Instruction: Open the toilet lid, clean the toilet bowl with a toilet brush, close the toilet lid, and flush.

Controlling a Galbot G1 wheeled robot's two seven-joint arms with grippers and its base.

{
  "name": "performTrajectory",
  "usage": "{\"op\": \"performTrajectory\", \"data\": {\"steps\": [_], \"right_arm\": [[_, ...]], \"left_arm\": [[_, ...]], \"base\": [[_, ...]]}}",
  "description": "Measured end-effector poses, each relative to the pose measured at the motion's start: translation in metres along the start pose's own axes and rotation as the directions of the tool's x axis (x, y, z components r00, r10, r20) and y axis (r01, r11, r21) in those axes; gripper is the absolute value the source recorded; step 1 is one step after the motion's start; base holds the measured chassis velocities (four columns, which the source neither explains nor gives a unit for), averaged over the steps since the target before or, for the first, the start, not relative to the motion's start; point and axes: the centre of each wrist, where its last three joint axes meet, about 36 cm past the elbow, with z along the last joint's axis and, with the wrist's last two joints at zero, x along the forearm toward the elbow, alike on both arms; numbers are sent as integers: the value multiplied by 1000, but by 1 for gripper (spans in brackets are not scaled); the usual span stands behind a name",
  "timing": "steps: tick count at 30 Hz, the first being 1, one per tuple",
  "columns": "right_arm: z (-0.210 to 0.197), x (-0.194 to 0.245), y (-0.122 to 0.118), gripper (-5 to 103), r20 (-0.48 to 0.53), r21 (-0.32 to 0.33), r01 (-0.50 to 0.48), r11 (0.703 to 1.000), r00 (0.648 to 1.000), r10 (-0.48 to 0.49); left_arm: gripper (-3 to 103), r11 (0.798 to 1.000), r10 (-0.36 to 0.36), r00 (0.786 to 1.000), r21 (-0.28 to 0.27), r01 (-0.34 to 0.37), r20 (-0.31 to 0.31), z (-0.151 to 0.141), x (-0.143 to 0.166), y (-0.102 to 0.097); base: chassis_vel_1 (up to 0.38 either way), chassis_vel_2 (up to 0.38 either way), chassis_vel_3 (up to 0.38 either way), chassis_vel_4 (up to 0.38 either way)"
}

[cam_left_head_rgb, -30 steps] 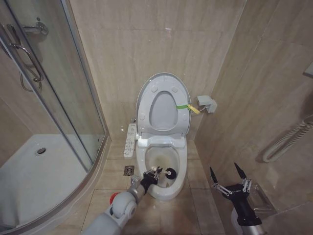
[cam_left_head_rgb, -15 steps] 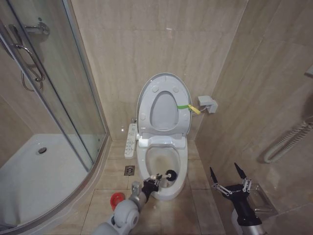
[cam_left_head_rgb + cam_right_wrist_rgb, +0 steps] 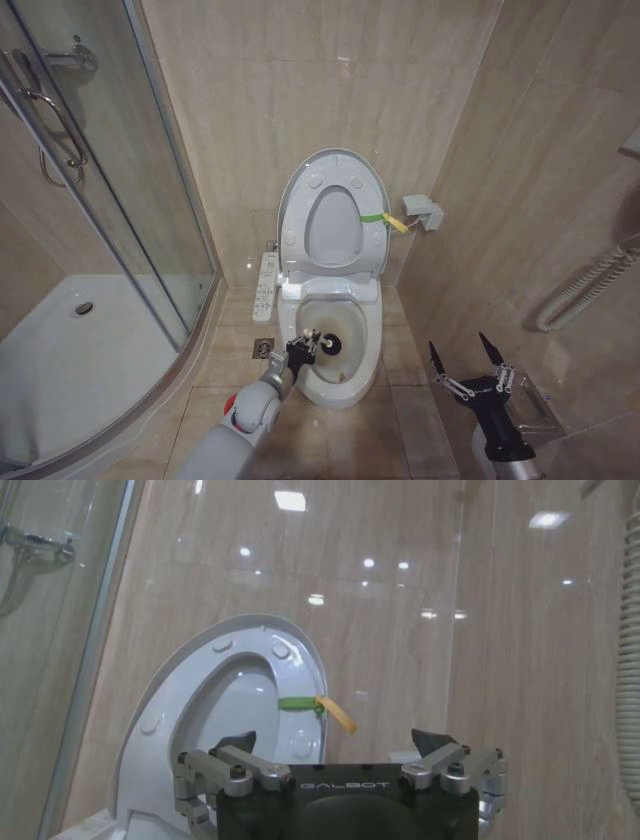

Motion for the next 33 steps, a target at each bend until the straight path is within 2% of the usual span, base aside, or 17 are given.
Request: {"op": "performTrajectory", "data": {"steps": [7,11,13,14,17,26,33], "right_arm": [[0,0,0,100,0,0,0,1000,1000,0],[0,0,0,100,0,0,0,1000,1000,0],[0,0,0,100,0,0,0,1000,1000,0],[0,0,0,100,0,0,0,1000,1000,0],[0,0,0,100,0,0,0,1000,1000,0],[0,0,0,100,0,0,0,1000,1000,0],[0,0,0,100,0,0,0,1000,1000,0]], "left_arm": [[18,997,-16,996,-80,23,88,-10,23,-3],[18,998,-32,996,-45,36,88,-13,39,-18],[18,999,-42,998,9,42,52,-9,53,-33],[18,999,-42,998,9,42,52,-9,53,-33],[18,995,-62,998,78,63,-8,-9,68,-51],[18,988,-88,994,123,96,-71,-40,76,-71],[18,979,-94,988,170,114,-121,-45,80,-82]], "base": [[0,0,0,0],[0,0,0,0],[0,0,0,0],[0,0,0,0],[0,0,0,0],[0,0,0,0],[0,0,0,0]]}}
